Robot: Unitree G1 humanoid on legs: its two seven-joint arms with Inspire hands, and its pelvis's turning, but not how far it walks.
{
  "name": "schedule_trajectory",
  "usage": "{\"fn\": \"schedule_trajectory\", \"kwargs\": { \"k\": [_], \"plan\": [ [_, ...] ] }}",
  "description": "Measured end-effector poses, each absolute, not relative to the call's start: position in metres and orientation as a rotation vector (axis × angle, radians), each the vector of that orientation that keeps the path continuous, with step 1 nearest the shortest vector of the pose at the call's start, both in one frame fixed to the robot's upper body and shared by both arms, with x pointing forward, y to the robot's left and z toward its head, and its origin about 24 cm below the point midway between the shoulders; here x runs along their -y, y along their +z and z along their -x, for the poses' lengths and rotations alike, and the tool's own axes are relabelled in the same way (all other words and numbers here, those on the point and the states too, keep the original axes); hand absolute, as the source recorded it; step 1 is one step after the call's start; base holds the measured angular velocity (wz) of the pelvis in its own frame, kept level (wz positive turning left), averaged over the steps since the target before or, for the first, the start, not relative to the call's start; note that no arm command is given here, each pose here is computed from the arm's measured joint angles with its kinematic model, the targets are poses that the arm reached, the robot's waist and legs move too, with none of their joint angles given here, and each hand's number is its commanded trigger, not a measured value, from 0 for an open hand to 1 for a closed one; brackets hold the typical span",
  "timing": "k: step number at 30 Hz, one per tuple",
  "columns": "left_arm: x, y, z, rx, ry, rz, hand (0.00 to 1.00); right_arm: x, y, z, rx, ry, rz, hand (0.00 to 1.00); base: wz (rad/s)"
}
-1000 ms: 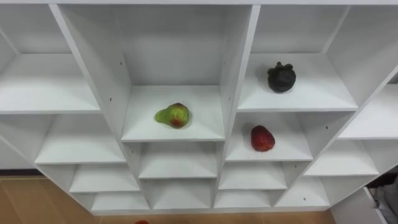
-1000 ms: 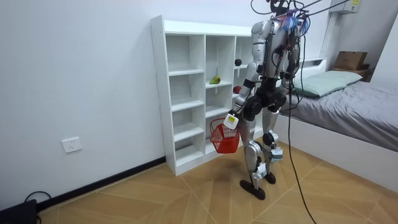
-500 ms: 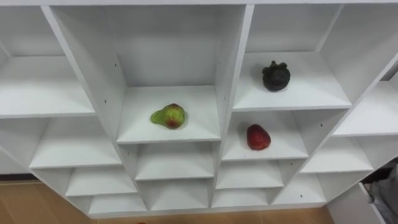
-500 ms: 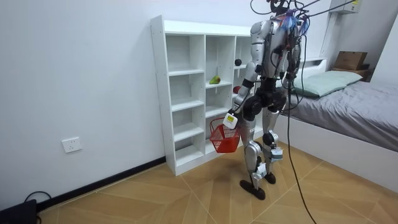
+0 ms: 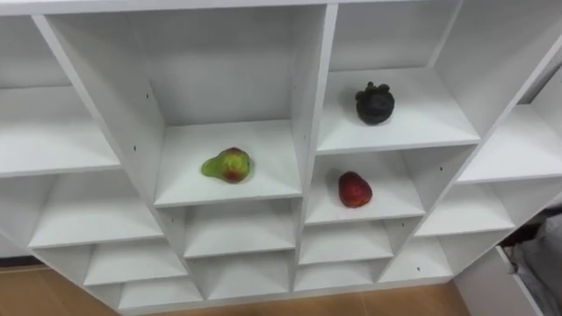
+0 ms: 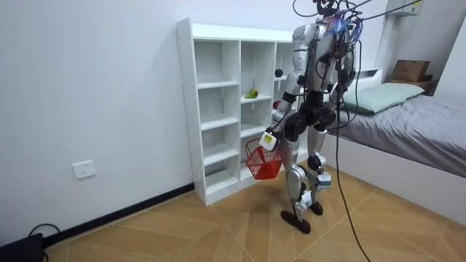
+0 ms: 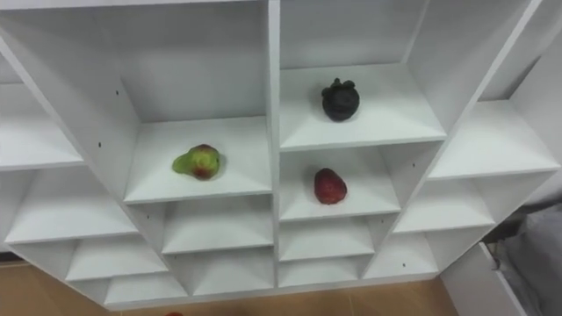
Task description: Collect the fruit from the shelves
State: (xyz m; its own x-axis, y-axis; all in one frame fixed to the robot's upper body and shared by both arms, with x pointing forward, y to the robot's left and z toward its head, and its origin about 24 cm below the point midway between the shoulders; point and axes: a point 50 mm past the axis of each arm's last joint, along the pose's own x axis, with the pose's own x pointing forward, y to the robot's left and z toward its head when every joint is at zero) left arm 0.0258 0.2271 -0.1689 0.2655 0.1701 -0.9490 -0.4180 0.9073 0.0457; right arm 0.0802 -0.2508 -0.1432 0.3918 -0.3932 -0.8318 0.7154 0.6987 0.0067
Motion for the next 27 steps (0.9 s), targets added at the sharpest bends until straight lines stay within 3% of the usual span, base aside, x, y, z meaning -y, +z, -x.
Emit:
{"fn": "schedule_trajectory", "kwargs": {
  "k": [6,12,17,27],
  "plan": [
    [-0.231,-0.168,-0.025,-1.244,0.405,0.221,1.0,0.258,-0.123,-0.113,-0.801,-0.797,-0.284,0.0,-0.05],
    [-0.228,-0.168,-0.029,-1.239,0.378,0.203,1.0,0.26,-0.071,-0.158,-0.501,-0.809,-0.123,0.0,-0.06],
    [-0.227,-0.168,-0.034,-1.229,0.354,0.19,1.0,0.253,-0.045,-0.176,-0.347,-0.773,0.05,0.0,0.0],
    [-0.227,-0.168,-0.032,-1.223,0.344,0.203,1.0,0.232,0.013,-0.201,-0.049,-0.654,0.115,0.0,0.0]
  ]
}}
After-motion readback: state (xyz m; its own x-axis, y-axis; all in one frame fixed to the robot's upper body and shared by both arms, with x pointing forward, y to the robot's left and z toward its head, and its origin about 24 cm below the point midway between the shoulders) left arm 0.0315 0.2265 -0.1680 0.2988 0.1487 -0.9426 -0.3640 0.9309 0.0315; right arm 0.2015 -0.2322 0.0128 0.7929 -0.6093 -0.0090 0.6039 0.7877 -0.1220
